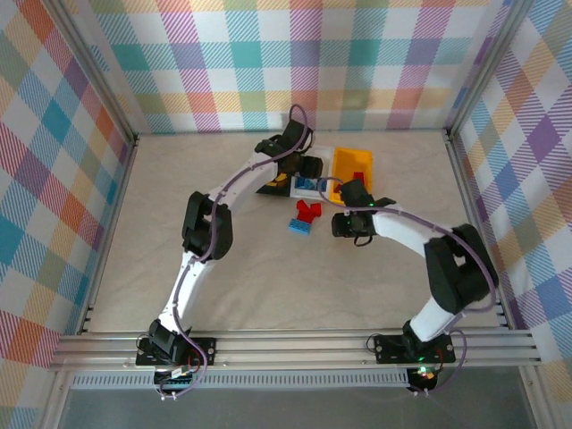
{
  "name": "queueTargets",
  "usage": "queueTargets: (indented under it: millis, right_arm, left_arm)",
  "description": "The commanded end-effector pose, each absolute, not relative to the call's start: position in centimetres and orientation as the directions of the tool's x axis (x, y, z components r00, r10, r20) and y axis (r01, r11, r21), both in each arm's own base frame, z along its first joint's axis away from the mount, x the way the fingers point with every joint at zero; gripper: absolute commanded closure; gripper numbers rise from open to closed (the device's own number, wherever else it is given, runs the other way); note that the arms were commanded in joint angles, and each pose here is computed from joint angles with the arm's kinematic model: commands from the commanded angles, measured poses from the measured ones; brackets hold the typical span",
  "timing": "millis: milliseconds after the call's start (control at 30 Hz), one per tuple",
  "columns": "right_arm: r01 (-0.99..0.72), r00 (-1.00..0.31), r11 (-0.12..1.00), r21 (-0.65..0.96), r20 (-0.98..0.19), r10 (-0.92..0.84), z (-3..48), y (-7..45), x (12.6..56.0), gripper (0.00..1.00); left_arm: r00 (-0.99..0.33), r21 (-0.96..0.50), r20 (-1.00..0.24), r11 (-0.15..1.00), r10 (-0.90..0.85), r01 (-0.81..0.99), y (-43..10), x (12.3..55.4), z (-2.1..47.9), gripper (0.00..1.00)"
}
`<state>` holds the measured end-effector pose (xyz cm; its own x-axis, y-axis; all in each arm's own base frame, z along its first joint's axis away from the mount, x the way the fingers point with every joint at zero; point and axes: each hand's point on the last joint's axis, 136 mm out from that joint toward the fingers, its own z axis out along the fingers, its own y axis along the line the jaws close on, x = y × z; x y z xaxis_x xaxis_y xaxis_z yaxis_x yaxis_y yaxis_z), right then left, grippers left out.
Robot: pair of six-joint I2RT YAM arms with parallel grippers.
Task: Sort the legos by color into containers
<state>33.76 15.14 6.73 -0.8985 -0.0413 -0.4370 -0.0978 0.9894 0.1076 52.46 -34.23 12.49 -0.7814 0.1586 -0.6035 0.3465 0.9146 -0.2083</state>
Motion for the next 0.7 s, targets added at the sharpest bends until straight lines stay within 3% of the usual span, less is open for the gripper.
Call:
queueTargets:
  millis: [0,333,467,667]
  right_arm:
    - [-0.033,-0.87,0.989,0.142,-0.491,0.041,10.0,13.1,34.0,0.53]
    - [0.006,-0.81,0.985,0.171,-0.576,0.105,15.7,11.5,39.7,0.52]
    - [0.015,-0.806,0.983,0.184,-0.58,0.121,15.9,11.5,42.5,0.52]
    - [0.016,-0.823,0.981,0.193,-0.554,0.123,14.5,11.8,46.7,0.51]
  left_arm:
    - [-0.801,-0.214,-0.577,0.916,0.161,0.339,-34.9,52.3,11.4,0.38]
    - [-0.823,-0.213,-0.546,0.924,0.156,0.317,-35.0,52.5,9.1,0.2]
    - [-0.811,-0.227,-0.565,0.917,0.151,0.329,-35.1,52.3,11.0,0.14]
    - [-0.79,-0.232,-0.597,0.912,0.143,0.34,-34.0,49.8,16.8,0.13]
